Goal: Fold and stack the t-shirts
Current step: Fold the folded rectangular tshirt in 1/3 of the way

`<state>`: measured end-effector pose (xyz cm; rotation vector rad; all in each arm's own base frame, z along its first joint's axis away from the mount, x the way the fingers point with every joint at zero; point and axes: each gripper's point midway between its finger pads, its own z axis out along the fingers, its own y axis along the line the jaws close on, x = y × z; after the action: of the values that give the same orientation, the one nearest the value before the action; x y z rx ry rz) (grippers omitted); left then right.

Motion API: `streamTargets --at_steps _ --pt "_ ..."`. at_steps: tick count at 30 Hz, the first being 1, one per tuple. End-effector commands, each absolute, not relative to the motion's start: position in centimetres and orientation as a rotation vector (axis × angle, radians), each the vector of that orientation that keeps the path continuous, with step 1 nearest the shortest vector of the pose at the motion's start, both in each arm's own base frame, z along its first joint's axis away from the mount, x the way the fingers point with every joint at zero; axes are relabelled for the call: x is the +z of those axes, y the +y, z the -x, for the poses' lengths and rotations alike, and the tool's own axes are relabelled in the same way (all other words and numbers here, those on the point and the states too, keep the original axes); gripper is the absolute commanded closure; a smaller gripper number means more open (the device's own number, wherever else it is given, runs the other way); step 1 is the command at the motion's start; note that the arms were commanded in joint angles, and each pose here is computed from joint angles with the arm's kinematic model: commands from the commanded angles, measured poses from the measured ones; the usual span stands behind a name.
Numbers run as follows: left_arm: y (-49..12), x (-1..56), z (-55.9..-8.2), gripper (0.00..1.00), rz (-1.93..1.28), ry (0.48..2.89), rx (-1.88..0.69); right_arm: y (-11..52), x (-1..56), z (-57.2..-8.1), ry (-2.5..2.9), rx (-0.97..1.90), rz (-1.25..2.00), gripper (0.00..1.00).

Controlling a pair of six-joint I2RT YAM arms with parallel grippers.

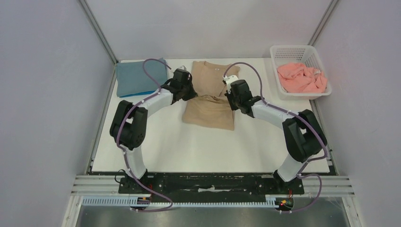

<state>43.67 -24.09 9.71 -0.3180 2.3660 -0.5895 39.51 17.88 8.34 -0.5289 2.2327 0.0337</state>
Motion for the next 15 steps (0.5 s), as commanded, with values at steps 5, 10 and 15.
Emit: streamTargets --at_steps 5,10,15 --pt "-24.0 8.6 -46.8 0.88 0.299 2.374 -0.562 18.9 8.9 -44.5 2.169 0.102 0.505 0.91" --pt "-24.8 10.9 -48.1 0.37 0.246 2.36 -0.592 17.8 10.5 -45.8 2.176 0.06 0.406 0.23" --pt "-24.0 13.3 -45.9 0.21 0.221 2.332 -0.612 16.8 12.3 -43.3 2.136 0.105 0.291 0.02"
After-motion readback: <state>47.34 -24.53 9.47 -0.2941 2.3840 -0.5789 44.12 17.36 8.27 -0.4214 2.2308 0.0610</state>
